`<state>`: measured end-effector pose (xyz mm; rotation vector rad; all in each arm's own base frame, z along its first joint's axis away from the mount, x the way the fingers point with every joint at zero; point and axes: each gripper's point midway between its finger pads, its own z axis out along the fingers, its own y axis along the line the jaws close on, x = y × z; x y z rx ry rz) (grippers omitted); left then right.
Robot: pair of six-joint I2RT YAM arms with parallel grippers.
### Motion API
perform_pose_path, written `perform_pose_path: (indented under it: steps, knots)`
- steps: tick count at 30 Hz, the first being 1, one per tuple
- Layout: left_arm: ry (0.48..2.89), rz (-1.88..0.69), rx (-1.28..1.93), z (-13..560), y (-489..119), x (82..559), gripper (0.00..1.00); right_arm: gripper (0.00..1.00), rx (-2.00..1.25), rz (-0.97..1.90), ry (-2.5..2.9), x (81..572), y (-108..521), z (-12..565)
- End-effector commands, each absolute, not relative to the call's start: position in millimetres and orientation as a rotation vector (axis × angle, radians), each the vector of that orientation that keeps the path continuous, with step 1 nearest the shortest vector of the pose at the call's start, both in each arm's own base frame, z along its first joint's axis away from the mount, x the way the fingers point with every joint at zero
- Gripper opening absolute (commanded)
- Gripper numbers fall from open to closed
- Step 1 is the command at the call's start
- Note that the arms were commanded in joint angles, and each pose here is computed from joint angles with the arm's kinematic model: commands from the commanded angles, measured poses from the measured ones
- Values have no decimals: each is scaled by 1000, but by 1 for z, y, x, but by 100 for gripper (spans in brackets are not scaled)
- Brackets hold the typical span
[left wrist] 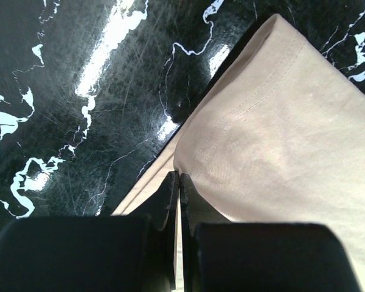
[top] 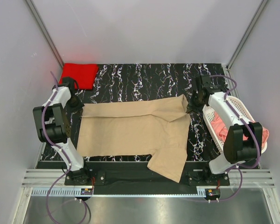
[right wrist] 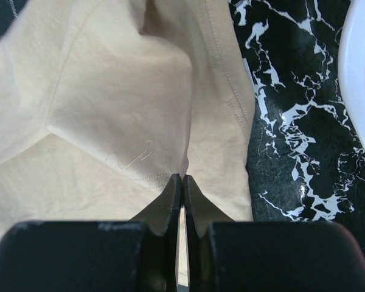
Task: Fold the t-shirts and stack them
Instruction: Fold the tshirt
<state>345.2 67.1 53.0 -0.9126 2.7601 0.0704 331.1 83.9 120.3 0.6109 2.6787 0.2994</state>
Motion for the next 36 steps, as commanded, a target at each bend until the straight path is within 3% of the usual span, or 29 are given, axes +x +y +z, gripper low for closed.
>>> perform_pose_path:
  steps: [1,3,5,7,8,9,11,13,15,16,20,26,36]
  knots:
    - [2718,136,-906,60,80,352,0,8,605,243,2677,321,73,120]
    - [2724,144,-906,62,81,351,10,25,598,220,2707,313,71,111]
    - [2719,163,-914,67,82,348,28,39,582,186,2730,307,67,108]
    - [2649,137,-943,86,80,347,39,58,548,154,2673,319,61,120]
    - [2650,131,-943,86,79,347,39,58,546,153,2654,323,61,121]
    - [2607,113,-948,94,79,351,51,63,529,168,2607,334,61,132]
    - [2516,39,-957,115,73,360,57,70,513,199,2490,368,64,140]
    - [2434,-45,-933,129,69,379,56,66,494,225,2452,401,68,133]
    - [2423,-153,-898,132,55,395,46,58,490,224,2433,431,71,141]
    - [2461,-216,-889,121,45,401,44,54,507,204,2516,435,72,115]
    - [2521,-278,-891,101,37,416,32,52,508,232,2509,470,79,109]
    - [2580,-314,-901,74,32,420,27,52,575,247,2527,497,78,87]
    - [2637,-338,-928,48,30,430,24,41,628,226,2558,504,74,57]
